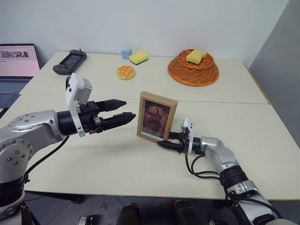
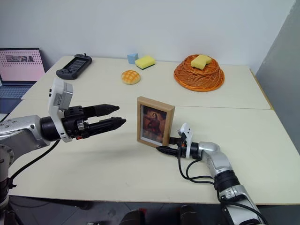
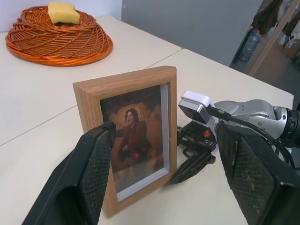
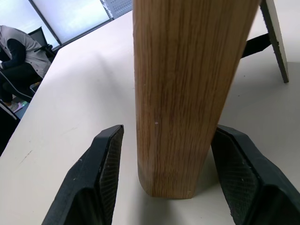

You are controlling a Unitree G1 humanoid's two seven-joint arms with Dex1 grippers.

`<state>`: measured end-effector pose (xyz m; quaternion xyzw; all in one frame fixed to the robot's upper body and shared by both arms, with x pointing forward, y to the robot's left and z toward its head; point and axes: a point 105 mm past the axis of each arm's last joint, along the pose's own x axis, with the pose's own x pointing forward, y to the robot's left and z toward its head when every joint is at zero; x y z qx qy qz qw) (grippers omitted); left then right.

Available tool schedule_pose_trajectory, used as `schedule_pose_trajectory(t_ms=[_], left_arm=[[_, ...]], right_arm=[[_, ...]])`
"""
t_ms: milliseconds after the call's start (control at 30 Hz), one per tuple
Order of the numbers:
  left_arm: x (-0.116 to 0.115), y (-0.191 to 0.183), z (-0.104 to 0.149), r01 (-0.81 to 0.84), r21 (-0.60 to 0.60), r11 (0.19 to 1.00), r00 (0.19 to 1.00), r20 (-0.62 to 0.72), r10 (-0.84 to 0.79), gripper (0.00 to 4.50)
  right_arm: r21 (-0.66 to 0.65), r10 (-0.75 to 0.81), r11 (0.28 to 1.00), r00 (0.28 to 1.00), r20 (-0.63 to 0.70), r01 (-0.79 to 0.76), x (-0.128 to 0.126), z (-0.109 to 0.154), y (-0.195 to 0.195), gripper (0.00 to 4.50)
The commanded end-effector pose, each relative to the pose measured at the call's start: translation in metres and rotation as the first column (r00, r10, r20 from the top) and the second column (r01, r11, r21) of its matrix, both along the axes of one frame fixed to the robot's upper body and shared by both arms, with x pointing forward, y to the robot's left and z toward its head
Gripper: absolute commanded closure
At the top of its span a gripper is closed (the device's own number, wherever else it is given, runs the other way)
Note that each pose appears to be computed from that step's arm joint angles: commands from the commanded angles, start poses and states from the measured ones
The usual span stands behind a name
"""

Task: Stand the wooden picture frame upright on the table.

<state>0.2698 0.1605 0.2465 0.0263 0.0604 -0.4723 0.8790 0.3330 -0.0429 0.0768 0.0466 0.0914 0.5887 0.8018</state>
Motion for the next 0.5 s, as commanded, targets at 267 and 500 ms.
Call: schedule_pose_trajectory(t_ms=[267,500], left_arm=[[-0.004,-0.008,0.002,0.006,-0.033,0.999,1.0,0.02,-0.006,0.87],[-0.003,-0.012,-0.003,-0.017,-0.068,0.998,0.999,0.028,0.019,0.87]], right_arm=[[-0.021,-0.107,0.994,0.994,0.006,0.107,-0.003,0.01,-0.042,1.52],[0.054,-0.256,0.965,0.966,-0.032,0.257,-0.021,0.033,-0.076,1.52]])
